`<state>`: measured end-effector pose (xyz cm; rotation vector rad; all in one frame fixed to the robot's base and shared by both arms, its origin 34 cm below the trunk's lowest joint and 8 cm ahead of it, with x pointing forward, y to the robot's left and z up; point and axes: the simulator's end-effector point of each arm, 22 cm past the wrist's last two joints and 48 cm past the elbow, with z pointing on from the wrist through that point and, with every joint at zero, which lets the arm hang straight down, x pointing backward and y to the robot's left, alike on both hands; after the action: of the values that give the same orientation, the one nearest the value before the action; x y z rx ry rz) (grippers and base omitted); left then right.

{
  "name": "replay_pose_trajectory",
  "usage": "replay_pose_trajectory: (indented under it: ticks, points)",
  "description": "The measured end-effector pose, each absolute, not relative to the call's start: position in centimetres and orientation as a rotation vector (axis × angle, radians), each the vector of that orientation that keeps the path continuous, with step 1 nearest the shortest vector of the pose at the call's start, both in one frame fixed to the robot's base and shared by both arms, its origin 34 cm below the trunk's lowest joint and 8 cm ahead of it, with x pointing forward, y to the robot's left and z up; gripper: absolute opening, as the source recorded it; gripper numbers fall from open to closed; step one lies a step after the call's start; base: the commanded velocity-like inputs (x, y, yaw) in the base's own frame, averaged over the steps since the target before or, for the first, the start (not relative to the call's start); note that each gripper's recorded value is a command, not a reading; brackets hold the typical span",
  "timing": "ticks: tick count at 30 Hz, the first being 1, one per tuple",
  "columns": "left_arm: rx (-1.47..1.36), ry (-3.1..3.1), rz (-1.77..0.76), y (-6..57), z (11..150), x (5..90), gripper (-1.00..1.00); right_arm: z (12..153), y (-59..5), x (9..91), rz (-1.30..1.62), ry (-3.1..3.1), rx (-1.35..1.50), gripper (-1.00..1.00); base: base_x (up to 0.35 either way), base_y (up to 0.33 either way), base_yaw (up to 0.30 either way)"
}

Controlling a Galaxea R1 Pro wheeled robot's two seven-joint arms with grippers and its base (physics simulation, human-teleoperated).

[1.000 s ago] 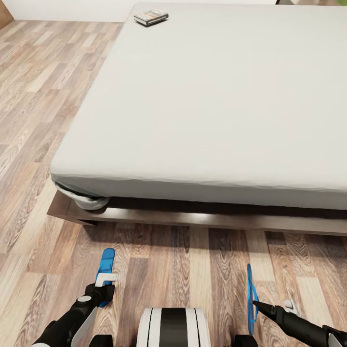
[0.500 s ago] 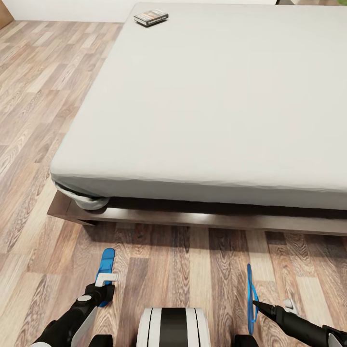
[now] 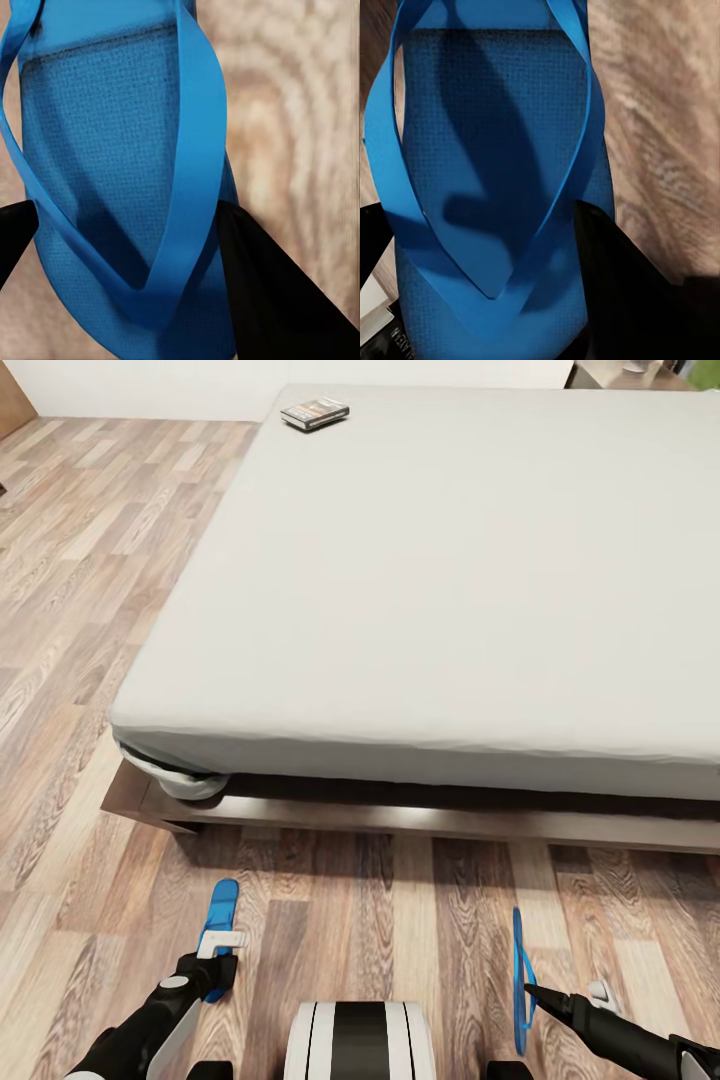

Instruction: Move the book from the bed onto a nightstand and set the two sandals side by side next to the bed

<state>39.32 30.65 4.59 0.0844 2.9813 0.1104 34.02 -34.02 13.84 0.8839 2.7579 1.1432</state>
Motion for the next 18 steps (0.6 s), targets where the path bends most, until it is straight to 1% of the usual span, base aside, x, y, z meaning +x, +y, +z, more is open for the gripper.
replay_pose_trajectory:
  ticks: [18]
  points:
    - [0.084, 2.977, 0.11, 30.65, 4.73, 39.53, -1.0, 13.94, -33.98, 34.16, 1.144, 2.755, 0.88, -1.0, 0.0, 0.0, 0.0]
